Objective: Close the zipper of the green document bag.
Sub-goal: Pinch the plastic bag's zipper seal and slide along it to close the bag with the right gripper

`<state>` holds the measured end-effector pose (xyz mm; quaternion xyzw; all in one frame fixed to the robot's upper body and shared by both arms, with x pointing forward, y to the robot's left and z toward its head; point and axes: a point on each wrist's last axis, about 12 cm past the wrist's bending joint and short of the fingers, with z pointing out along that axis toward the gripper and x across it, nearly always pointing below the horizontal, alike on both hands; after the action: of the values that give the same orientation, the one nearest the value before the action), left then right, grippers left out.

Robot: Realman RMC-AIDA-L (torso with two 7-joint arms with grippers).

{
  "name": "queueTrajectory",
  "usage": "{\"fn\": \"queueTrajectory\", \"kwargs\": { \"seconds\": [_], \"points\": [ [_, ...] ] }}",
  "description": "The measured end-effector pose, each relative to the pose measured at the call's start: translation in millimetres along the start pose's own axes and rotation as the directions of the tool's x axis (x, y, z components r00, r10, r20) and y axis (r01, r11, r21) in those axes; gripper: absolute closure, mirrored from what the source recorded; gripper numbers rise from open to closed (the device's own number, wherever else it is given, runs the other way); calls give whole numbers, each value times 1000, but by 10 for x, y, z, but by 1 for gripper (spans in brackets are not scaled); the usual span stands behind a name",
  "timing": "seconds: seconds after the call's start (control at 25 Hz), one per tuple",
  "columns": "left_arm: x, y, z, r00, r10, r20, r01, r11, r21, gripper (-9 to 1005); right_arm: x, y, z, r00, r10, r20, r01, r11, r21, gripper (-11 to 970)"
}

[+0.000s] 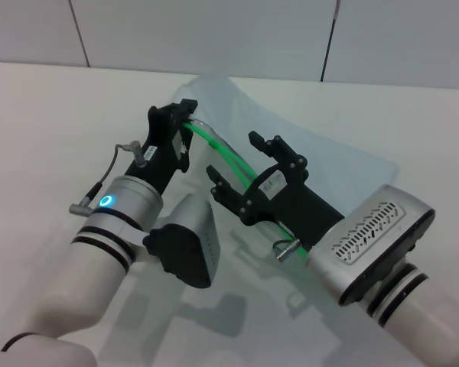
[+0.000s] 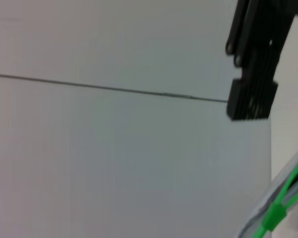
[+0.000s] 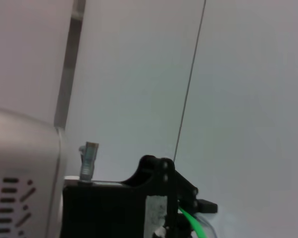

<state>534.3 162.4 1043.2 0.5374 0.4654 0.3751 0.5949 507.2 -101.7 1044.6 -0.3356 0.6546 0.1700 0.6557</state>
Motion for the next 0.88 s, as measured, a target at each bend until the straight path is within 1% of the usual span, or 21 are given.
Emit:
{"fn": "queueTrajectory", "kwargs": {
  "seconds": [0.32, 0.56, 0.88],
  "points": [
    [-57, -32, 10, 998, 24, 50, -25, 999, 31, 943, -16, -14, 30, 1000, -13, 4, 13, 1000, -6, 190],
    [-94, -28, 12, 996, 41, 81, -44, 999, 27, 943, -26, -17, 66, 1000, -25, -1, 25, 1000, -20, 199],
    [-107, -25, 12, 994, 54, 92, -57, 998, 24, 943, -14, -37, 67, 1000, -27, -6, 27, 1000, -14, 212]
  ]
}}
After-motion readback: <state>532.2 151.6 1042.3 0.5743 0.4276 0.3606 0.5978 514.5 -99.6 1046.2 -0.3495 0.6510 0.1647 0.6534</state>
